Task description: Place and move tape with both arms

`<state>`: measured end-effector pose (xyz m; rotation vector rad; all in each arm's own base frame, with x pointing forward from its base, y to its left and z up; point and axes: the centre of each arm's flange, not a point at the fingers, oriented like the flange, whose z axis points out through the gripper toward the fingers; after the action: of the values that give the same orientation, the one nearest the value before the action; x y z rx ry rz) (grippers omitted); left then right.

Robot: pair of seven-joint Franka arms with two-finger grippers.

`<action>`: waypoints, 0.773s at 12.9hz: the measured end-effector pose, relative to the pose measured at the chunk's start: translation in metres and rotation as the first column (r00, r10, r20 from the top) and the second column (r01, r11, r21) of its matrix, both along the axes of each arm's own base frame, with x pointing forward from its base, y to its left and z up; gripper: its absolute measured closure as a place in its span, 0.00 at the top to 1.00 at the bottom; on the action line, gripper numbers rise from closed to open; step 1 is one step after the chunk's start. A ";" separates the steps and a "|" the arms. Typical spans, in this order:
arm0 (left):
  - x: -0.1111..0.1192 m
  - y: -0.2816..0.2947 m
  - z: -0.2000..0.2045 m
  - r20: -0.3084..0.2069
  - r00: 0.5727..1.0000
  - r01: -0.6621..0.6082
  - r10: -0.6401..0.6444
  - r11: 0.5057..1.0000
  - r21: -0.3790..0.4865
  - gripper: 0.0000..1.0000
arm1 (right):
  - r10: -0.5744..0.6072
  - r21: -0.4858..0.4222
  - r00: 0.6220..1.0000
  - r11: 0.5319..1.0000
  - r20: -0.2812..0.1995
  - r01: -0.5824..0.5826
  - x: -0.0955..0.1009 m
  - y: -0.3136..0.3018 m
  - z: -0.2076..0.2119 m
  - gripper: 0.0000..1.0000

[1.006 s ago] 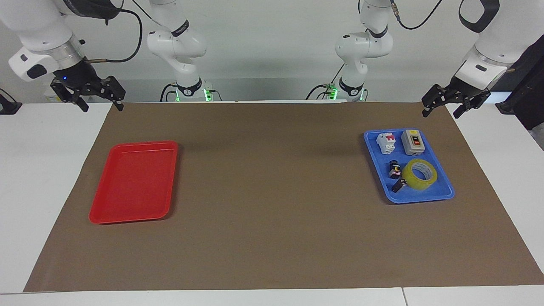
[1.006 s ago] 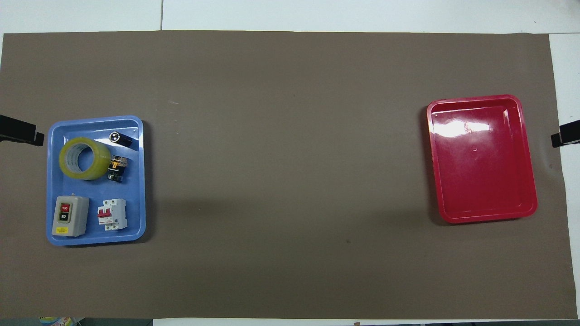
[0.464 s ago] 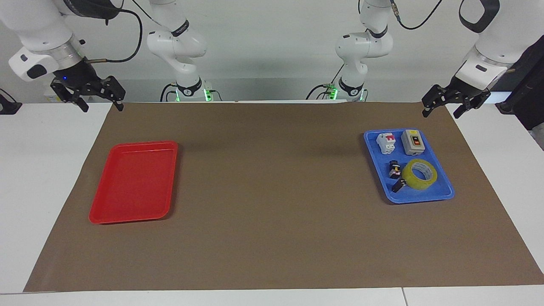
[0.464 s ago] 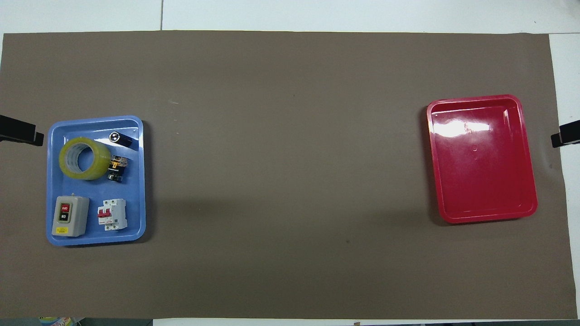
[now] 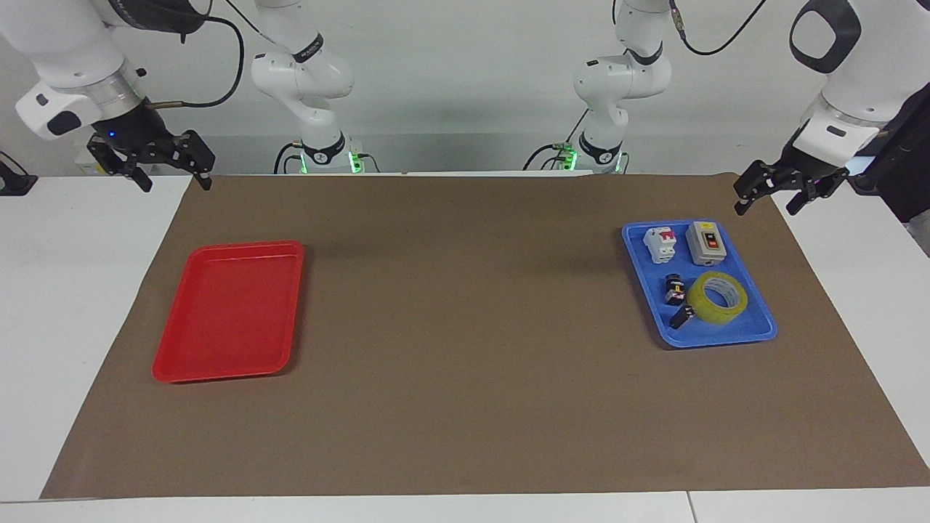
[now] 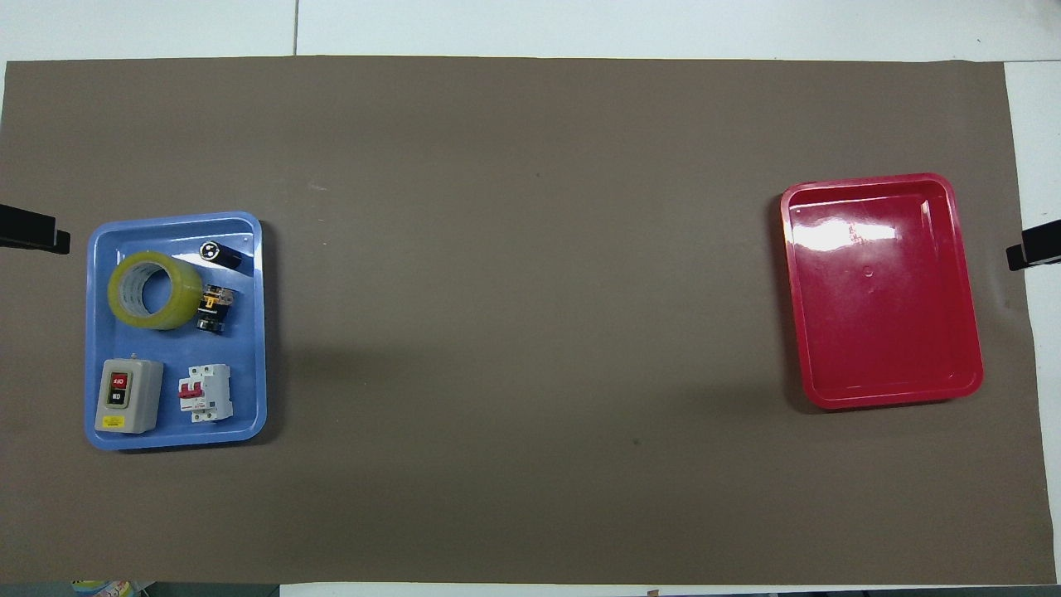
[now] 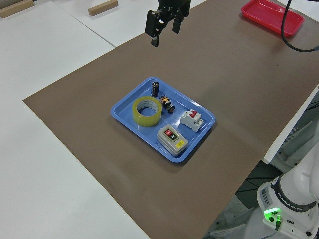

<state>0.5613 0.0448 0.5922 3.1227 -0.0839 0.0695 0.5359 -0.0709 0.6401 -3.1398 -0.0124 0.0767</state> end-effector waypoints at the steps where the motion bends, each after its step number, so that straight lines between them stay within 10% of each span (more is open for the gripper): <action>1: 0.003 0.011 -0.015 0.012 1.000 -0.020 0.020 1.000 0.001 1.00 | 0.000 0.000 1.000 1.000 0.000 0.000 0.000 0.000 0.000 1.00; 10: 0.023 0.076 -0.175 -0.007 0.991 -0.135 0.135 0.991 0.005 1.00 | 0.011 0.002 1.000 1.000 -0.013 -0.011 0.000 0.006 -0.005 1.00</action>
<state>0.5841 0.1212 0.4171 3.1285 0.1280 0.0594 0.5363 -0.0649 0.6347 -3.1376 -0.0297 0.0971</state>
